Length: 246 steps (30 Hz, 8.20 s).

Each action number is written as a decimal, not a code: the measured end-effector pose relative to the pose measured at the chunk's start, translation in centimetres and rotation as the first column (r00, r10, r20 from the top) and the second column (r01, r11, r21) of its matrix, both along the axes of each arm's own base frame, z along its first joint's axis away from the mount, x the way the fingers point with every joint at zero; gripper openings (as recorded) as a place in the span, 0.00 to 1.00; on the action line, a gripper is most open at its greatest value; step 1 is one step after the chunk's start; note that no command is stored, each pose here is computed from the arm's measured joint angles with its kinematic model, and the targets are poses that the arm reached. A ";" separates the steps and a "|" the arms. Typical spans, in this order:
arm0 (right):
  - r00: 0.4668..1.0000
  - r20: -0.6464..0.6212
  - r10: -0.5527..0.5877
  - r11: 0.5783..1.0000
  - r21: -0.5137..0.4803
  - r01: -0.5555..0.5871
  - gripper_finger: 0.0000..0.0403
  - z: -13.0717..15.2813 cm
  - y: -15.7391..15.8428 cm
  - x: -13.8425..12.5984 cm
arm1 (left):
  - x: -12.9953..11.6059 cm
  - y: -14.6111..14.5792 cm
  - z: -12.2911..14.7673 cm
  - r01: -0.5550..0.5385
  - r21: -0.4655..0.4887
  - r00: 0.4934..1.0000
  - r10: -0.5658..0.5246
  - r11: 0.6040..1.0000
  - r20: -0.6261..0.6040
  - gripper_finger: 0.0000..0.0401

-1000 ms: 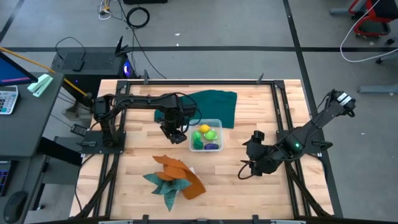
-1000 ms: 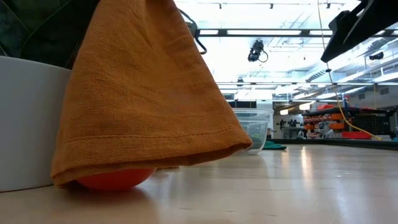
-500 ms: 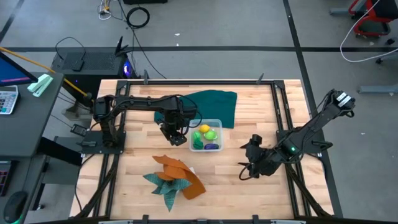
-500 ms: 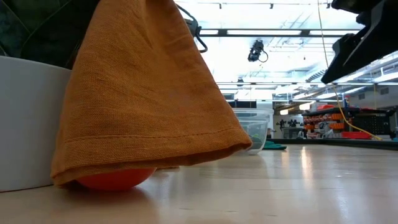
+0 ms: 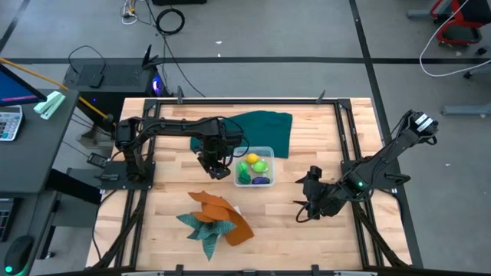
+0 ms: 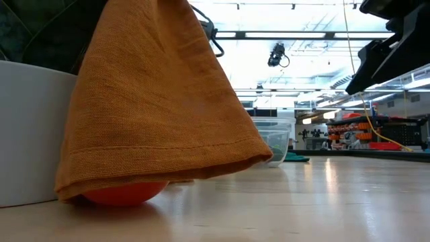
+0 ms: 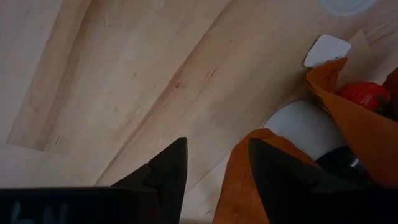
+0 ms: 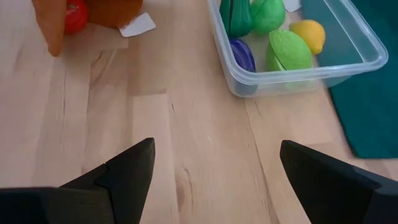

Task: Pick and placing Produce into tupperware
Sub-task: Put the tomato into the bin

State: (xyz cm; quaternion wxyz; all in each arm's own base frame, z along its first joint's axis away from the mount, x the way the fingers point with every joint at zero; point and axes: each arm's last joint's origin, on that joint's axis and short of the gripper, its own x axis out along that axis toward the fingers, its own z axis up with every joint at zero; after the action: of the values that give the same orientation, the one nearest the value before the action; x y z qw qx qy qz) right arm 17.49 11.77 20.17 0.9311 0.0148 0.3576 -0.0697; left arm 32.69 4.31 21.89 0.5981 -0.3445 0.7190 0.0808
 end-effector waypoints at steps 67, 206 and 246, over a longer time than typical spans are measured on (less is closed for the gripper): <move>0.938 0.126 0.322 0.933 0.129 -0.337 0.76 -5.0 2.0 7.9 | 0.1 0.0 0.0 -0.024 0.002 1.000 0.024 1.000 -0.003 0.44; 0.840 0.011 0.542 0.838 0.064 -0.542 0.59 -8.8 10.8 22.6 | -0.2 -0.2 0.0 0.070 0.014 0.998 -0.070 0.997 0.001 0.44; 0.858 0.220 0.465 0.869 0.070 -0.489 0.81 -7.7 11.2 23.9 | -0.2 -0.2 0.0 0.086 0.021 0.996 -0.086 0.996 0.006 0.44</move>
State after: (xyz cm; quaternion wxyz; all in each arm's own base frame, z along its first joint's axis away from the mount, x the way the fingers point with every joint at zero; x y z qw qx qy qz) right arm 41.38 22.93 12.51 0.9472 -0.0100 0.2601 0.1874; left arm 32.52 4.11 21.89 0.6071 -0.3071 0.7303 0.0612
